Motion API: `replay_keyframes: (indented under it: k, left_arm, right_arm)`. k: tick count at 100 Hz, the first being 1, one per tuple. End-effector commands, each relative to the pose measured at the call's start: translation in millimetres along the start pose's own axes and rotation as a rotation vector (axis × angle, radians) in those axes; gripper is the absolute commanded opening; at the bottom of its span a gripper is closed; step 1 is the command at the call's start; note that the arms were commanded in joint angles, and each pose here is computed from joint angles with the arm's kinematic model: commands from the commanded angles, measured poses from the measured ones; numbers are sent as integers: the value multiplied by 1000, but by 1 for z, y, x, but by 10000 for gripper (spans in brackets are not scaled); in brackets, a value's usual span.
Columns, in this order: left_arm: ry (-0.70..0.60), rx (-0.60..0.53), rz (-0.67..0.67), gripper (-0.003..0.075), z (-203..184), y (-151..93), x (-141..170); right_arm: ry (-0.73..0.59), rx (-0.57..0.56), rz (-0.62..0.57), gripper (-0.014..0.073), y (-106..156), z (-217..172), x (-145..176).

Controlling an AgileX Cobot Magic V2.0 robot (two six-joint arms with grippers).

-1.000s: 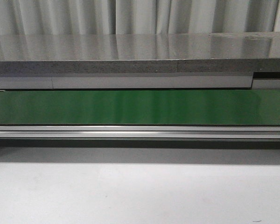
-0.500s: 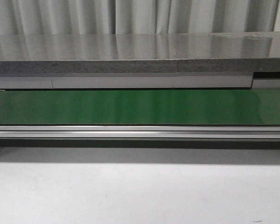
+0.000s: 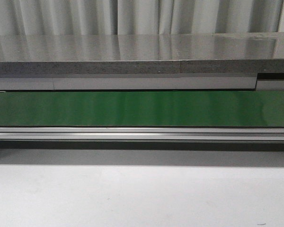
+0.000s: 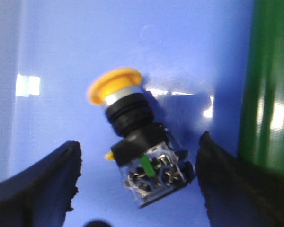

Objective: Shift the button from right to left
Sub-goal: 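Grasp the switch with the left gripper and carry it to the blue tray, then release the switch into the blue tray and raise the left gripper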

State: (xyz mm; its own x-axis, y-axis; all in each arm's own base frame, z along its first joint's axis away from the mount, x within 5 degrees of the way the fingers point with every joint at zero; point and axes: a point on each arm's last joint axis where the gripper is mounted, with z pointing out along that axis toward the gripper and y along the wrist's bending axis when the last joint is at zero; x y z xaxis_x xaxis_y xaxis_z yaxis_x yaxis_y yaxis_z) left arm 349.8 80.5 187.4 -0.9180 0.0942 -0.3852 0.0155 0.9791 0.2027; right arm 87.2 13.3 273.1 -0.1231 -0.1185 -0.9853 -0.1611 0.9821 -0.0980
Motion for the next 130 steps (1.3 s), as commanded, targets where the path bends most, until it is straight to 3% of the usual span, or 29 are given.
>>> replay_keyframes:
  k: [1, 35, 59, 76, 101, 119, 130]
  left_arm:
    - [-105, -7, -26, 552, -19, 2, -14]
    - [-175, -25, -31, 551, -40, 5, -19]
    - [-419, -70, -85, 549, -119, 15, -23]
    - [-586, -54, -101, 530, -178, 5, -16]
    - [-823, 15, -31, 505, -241, -31, 21]
    - [-883, 76, -5, 497, -253, -48, 61]
    - [-902, 107, -15, 438, -253, -53, 87]
  right_arm:
    - [-79, 34, 0, -68, -4, -1, -14]
    - [-79, 34, 0, -68, -4, -1, -14]
    - [-79, 34, 0, -68, -4, -1, -14]
    - [-79, 34, 0, -68, -4, -1, -14]
    - [-79, 34, 0, -68, -4, -1, -14]
    - [-79, 34, 0, -68, -4, -1, -14]
    - [-79, 34, 0, -68, -4, -1, -14]
